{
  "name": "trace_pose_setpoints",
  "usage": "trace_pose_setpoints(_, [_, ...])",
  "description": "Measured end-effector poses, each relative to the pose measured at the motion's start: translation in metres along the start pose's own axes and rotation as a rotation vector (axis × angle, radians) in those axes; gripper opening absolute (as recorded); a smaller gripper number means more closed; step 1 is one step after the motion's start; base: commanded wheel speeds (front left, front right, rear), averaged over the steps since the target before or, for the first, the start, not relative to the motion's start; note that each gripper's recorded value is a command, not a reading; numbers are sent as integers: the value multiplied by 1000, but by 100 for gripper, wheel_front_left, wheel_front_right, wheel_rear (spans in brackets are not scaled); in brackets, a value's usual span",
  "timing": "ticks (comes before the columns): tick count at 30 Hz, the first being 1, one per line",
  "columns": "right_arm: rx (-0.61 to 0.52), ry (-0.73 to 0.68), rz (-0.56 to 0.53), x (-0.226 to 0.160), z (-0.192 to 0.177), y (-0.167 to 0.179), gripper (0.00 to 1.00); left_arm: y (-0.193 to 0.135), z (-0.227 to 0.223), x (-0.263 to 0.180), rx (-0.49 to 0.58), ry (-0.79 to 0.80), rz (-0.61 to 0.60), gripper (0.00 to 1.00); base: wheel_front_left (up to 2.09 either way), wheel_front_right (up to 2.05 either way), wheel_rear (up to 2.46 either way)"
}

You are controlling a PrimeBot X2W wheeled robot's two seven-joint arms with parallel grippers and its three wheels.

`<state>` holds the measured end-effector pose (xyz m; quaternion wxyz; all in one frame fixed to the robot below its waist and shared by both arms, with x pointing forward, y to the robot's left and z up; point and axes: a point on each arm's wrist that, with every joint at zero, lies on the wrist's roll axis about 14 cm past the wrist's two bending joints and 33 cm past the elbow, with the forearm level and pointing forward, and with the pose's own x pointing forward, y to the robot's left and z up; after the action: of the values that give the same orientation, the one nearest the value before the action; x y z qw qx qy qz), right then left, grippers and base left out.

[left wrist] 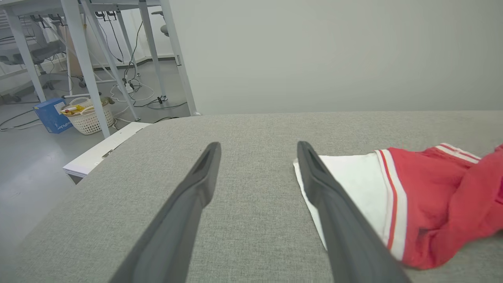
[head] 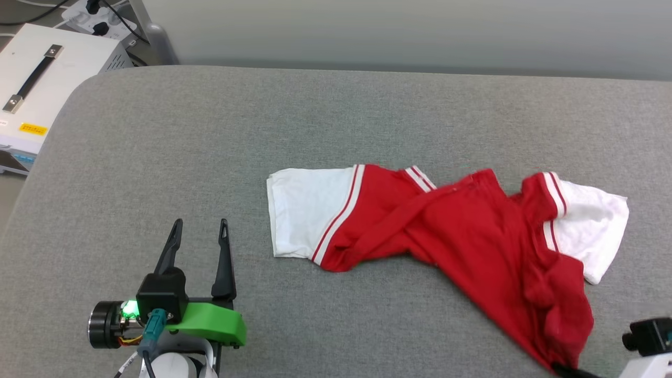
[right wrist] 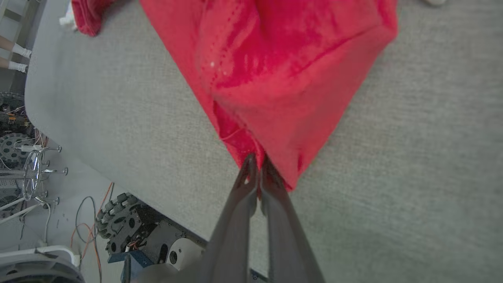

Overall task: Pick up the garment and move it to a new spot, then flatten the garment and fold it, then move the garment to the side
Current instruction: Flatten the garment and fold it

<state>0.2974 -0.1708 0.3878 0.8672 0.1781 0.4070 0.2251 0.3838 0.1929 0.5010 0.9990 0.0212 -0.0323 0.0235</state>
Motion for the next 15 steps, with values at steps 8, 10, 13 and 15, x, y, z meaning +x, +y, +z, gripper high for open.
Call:
trace_pose_setpoints(8, [30,-11,-90,6,-25,-19,0,-4,-7,1,3,19,-16,100,0,0,0])
trace_pose_setpoints(10, [28,-58,-86,8,-17,-16,100,-4,-6,1,5,18,-18,100,0,0,0])
trace_pose_setpoints(13, [8,-168,-84,5,7,-13,100,-4,-5,1,7,15,-20,100,0,0,0])
trace_pose_setpoints(15, [-24,-262,-83,-2,31,-11,100,-5,-5,-1,8,14,-22,100,0,0,0])
